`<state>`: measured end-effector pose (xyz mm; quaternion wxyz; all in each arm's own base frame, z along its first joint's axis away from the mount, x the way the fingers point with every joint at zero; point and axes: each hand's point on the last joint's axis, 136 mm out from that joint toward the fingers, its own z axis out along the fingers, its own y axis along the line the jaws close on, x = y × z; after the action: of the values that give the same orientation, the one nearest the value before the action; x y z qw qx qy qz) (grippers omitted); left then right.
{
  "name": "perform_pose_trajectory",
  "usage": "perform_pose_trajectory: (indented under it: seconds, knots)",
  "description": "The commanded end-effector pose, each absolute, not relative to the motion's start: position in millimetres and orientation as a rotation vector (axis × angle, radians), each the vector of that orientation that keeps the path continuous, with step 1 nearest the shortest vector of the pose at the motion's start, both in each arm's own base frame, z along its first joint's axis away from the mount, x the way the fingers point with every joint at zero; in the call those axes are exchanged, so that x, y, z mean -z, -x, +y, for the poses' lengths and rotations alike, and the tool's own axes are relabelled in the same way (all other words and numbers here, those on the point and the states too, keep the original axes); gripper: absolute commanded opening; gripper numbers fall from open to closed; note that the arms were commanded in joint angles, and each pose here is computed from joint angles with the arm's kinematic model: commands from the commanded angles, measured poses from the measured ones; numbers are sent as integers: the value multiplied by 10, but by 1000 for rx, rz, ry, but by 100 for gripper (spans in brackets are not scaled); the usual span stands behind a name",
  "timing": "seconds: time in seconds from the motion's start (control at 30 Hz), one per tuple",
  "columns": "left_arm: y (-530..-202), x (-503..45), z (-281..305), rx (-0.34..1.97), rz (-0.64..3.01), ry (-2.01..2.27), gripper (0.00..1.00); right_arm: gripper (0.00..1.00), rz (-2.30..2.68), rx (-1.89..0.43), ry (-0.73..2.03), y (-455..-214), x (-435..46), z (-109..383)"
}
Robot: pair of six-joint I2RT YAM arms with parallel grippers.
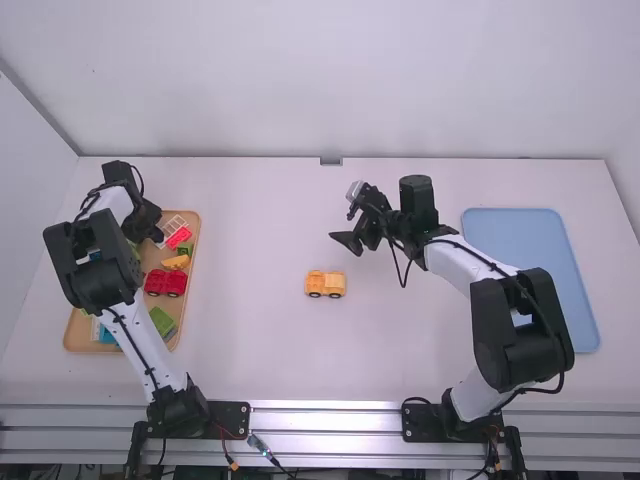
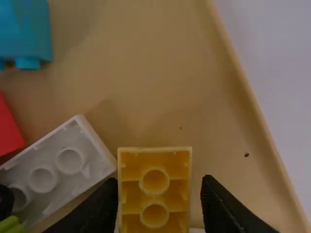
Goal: Assemble lego blocks to make yellow taxi
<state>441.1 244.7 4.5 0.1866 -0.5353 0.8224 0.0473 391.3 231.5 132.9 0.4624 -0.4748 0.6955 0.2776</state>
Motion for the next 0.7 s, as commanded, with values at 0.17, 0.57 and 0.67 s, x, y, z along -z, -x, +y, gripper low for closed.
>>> perform_pose_trajectory:
  seconds: [0.17, 0.57, 0.67]
  knots:
    - [-4327, -3, 2405, -157, 2353, 1512, 29, 99, 1700, -688, 1162, -3933, -1393, 2323]
    - [-4300, 10, 2373, -148, 2369, 1520, 41, 99, 1705, -695, 1167, -3912, -1381, 2339]
    - [-4296, 11, 2375, -149, 2368, 1523, 36, 99, 1711, -695, 1163, -3918, -1375, 2321]
